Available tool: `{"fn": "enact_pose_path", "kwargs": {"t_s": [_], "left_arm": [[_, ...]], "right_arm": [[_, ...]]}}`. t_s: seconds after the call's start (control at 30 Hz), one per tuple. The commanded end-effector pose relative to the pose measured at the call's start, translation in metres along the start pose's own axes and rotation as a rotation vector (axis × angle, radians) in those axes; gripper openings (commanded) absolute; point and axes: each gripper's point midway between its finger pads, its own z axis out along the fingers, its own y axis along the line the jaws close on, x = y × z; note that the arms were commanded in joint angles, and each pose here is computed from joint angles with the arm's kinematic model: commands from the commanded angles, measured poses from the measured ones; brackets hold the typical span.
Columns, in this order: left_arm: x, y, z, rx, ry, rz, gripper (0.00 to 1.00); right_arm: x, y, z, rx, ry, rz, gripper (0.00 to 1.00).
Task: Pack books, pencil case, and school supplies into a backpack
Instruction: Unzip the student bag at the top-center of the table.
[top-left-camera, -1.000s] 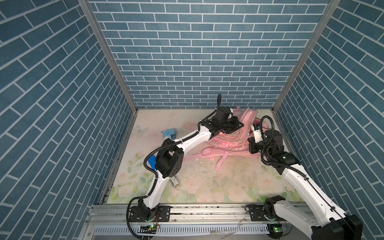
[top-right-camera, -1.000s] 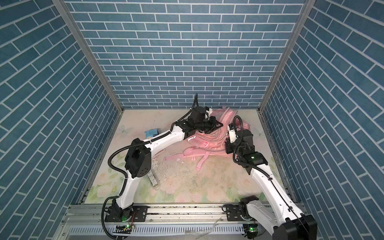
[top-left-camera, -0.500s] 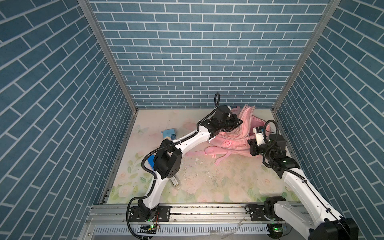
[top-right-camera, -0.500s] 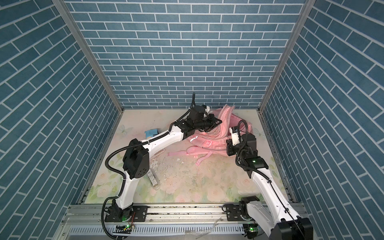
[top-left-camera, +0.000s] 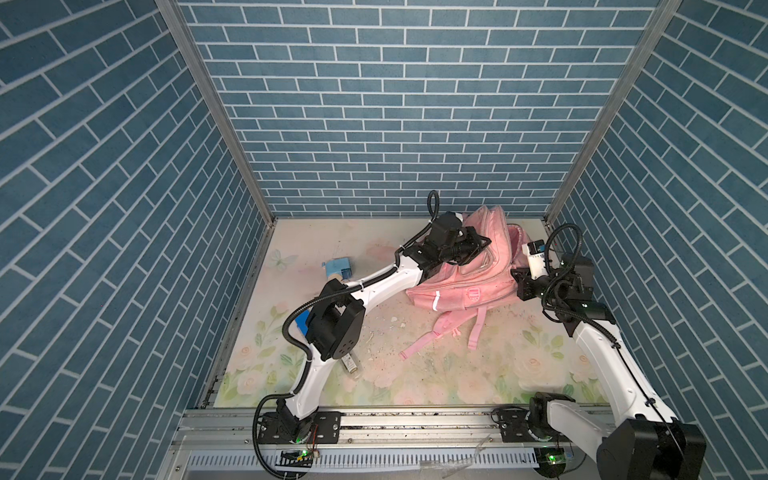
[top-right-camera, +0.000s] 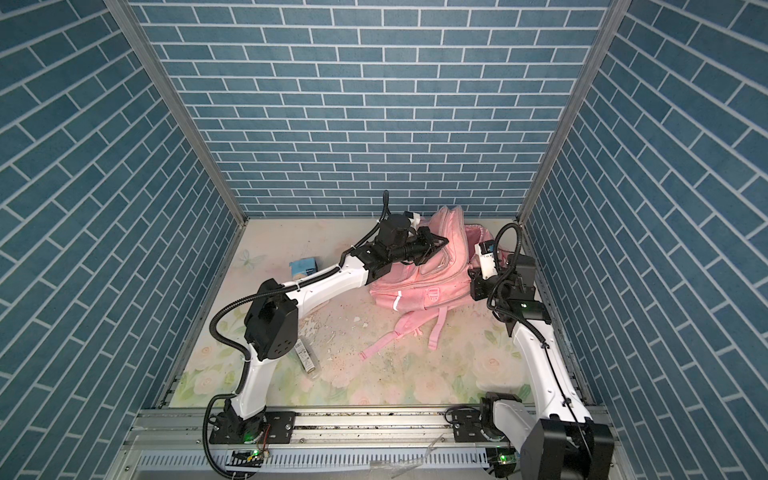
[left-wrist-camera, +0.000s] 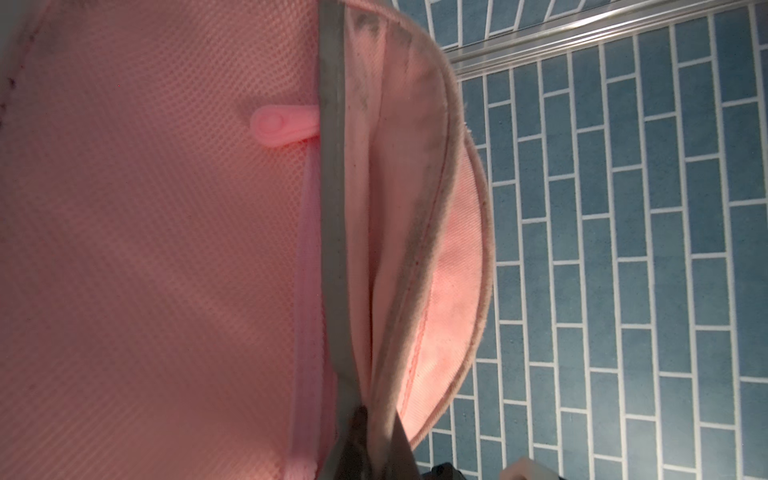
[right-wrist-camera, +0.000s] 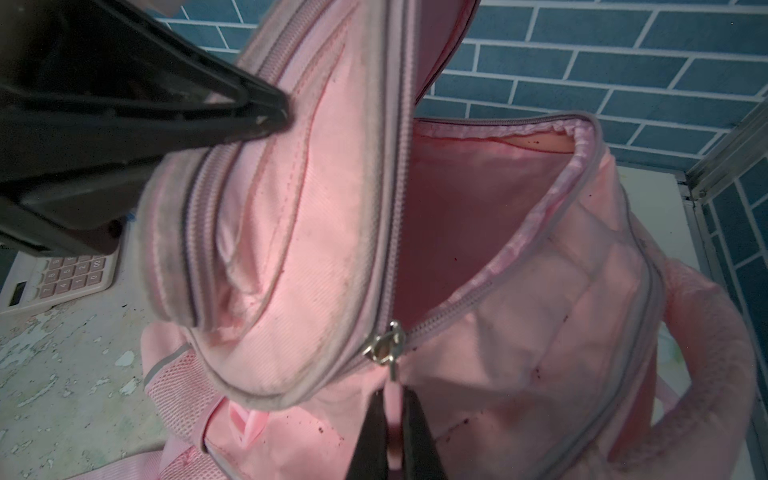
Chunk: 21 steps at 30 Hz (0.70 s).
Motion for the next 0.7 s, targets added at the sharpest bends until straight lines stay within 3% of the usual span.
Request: {"fn": "enact_pose_path", "kwargs": {"t_s": [0.0, 0.17, 0.37, 0.53, 0.67], "left_arm": [[-0.022, -0.104, -0.015, 0.304, -0.081, 0.076, 0.0], [-0.032, -0.114, -0.013, 0.289, -0.141, 0.122, 0.0], [-0.038, -0.111, -0.013, 0.271, -0.191, 0.134, 0.0], [-0.04, -0.104, -0.009, 0.241, -0.22, 0.136, 0.0], [-0.05, -0.101, -0.007, 0.214, -0.264, 0.144, 0.0]], "right_arm": [[0.003, 0.021, -0.004, -0.025, -0.021, -0.098, 0.0], [0.011, 0.032, -0.007, -0.032, -0.003, -0.038, 0.0], [0.025, 0.042, -0.002, -0.015, 0.136, 0.085, 0.0], [0.022, 0.042, 0.001, 0.021, 0.226, 0.253, 0.0], [0.019, 0.046, 0.001, 0.021, 0.204, 0.476, 0.0]]}}
